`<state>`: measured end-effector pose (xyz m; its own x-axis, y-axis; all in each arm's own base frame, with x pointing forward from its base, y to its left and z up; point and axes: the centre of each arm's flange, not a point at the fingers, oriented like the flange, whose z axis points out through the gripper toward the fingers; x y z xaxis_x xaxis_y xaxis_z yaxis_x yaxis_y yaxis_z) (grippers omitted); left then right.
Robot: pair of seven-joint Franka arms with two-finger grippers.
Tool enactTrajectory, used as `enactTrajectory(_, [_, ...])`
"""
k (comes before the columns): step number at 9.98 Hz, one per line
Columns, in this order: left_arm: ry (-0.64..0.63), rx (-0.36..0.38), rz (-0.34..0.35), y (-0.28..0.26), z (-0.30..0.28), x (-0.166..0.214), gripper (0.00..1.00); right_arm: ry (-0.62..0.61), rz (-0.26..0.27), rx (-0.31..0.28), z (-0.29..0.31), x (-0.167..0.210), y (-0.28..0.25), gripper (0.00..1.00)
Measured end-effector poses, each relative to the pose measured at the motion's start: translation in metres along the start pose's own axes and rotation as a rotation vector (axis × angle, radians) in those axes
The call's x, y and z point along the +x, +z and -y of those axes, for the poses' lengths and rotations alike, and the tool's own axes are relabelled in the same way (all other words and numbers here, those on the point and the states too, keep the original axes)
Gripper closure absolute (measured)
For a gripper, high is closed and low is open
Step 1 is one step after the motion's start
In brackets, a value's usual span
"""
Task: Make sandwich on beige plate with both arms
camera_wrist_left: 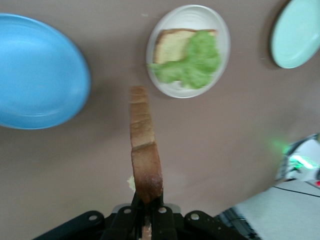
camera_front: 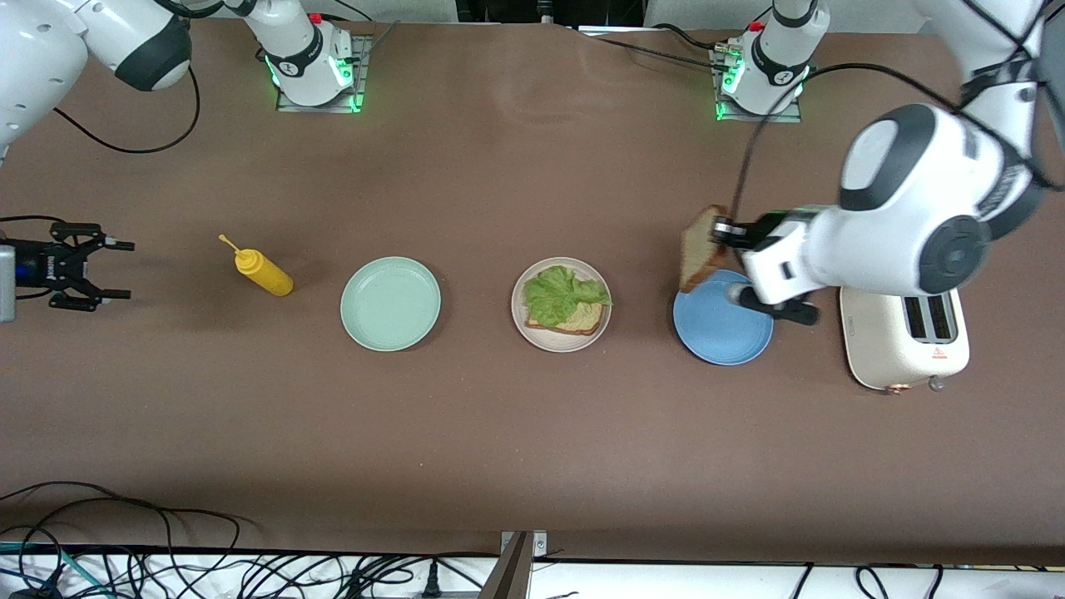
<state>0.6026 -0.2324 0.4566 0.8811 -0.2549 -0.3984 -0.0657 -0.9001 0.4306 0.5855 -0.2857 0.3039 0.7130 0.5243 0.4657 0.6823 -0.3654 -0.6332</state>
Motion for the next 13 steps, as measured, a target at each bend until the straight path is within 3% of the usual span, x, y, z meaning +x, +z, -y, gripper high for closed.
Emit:
enactTrajectory(2, [0.001, -0.186, 0.055, 0.029, -0.018, 0.019, 0.92, 0.143, 0.041, -0.006, 0.013, 0.036, -0.012, 0.00])
enactTrajectory(4, [0.023, -0.347, 0.123, 0.078, -0.002, 0.055, 0.92, 0.270, 0.078, -0.050, 0.037, 0.080, -0.032, 0.00])
enactTrajectory(7, [0.125, -0.660, 0.089, 0.144, 0.043, 0.112, 0.92, 0.445, 0.133, -0.156, 0.071, 0.123, -0.057, 0.00])
enactTrajectory(8, [0.165, -0.726, 0.070, 0.159, 0.055, 0.121, 0.92, 0.513, 0.154, -0.198, 0.083, 0.138, -0.057, 0.00])
enactTrajectory(11, [0.287, -0.775, 0.038, 0.201, 0.079, 0.135, 0.92, 0.743, 0.289, -0.368, 0.133, 0.219, -0.019, 0.00])
enactTrajectory(13, [0.349, -0.786, 0.002, 0.226, 0.097, 0.144, 0.92, 0.852, 0.349, -0.423, 0.150, 0.246, 0.001, 0.00])
